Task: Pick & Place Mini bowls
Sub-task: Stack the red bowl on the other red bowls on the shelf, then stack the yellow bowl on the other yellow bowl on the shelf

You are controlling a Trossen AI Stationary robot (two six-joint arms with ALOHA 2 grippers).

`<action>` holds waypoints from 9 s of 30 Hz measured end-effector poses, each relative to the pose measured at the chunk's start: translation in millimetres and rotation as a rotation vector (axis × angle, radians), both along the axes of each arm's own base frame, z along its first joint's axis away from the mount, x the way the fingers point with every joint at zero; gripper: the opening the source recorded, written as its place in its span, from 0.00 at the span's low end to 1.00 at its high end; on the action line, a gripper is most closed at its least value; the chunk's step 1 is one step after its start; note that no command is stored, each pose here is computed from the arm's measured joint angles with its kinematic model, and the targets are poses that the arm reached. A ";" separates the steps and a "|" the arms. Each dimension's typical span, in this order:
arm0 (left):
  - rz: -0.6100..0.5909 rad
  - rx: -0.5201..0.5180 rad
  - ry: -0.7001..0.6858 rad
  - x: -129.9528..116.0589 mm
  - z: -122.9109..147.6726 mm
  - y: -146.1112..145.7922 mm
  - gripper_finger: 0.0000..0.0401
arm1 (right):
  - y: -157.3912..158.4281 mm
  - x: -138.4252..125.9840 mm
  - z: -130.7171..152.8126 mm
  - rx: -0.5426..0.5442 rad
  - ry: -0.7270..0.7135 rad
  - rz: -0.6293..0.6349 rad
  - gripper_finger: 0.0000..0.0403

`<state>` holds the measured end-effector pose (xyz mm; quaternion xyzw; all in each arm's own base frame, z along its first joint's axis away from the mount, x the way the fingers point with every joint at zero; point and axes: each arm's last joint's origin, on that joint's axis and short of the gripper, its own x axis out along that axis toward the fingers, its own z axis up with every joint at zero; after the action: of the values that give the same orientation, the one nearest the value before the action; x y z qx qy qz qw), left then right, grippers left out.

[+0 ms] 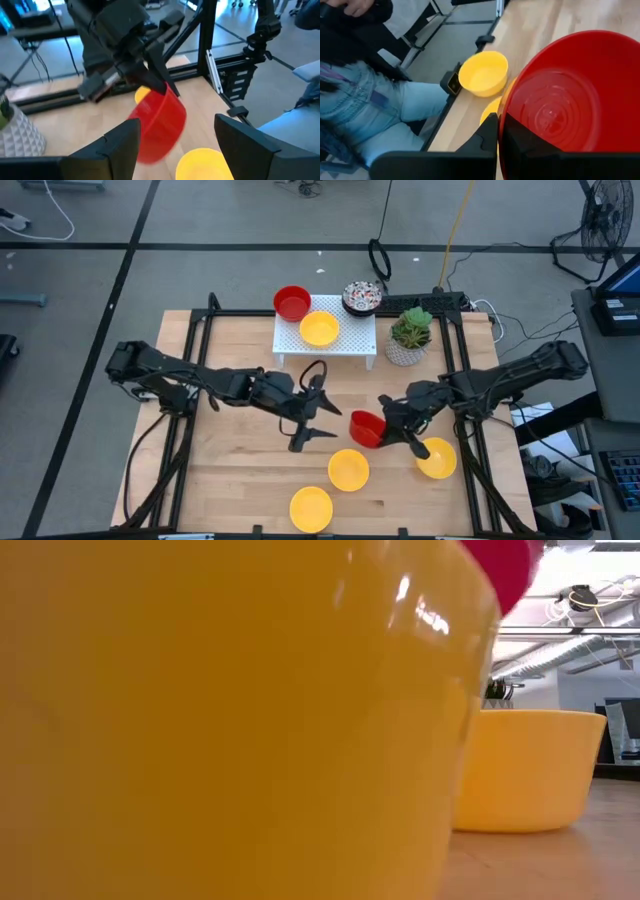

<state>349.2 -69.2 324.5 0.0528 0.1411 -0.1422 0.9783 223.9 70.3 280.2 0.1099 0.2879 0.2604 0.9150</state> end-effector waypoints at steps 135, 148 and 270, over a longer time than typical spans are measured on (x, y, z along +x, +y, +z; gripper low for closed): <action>0.901 0.073 0.089 -34.6 9.9 176.7 0.49 | 13.3 -51.7 14.4 -0.187 0.633 -0.268 0.42; 0.626 0.000 0.080 -20.0 10.4 119.9 0.44 | 67.5 -66.4 -68.2 0.079 0.868 -0.313 0.42; 0.144 0.295 0.095 10.8 -22.5 44.9 0.39 | -37.3 4.3 -20.5 -0.164 -0.113 -0.119 0.00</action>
<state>360.0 -24.2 302.0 0.1787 0.2097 -0.0516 0.9599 228.2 32.9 259.7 0.0370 0.2493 0.1869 0.9495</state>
